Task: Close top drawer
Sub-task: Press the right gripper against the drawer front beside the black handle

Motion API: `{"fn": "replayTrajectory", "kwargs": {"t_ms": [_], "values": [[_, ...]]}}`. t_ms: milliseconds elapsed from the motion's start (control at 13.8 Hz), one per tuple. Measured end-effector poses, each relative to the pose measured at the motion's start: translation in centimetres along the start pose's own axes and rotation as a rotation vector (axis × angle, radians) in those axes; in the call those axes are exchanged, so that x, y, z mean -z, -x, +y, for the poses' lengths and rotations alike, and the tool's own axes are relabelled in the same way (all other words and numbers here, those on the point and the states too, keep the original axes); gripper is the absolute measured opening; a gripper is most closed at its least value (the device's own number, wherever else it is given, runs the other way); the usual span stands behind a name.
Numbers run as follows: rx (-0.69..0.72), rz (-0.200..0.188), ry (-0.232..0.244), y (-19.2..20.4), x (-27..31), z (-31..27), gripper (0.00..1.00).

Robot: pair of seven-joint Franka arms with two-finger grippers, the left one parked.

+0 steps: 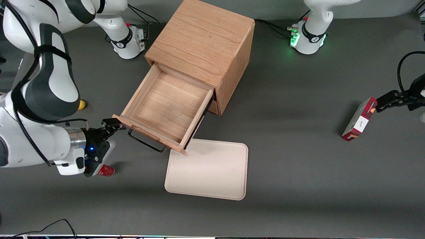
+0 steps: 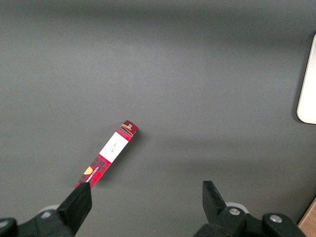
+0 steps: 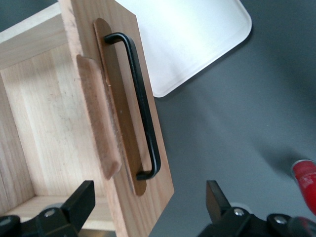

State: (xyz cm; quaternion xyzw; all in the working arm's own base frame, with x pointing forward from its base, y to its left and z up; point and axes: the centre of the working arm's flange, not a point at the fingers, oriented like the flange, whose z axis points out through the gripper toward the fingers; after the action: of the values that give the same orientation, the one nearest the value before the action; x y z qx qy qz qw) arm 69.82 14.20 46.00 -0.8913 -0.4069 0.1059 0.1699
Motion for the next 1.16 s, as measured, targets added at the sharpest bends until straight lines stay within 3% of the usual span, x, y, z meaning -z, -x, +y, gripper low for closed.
{"fn": "replayTrajectory", "kwargs": {"t_ms": [291, 1164], "values": [[-0.011, -0.006, -0.014, -0.8, -2.4, 1.0, 1.0], [-0.093, 0.026, -0.001, -2.4, -4.9, 2.0, 1.0]]}}
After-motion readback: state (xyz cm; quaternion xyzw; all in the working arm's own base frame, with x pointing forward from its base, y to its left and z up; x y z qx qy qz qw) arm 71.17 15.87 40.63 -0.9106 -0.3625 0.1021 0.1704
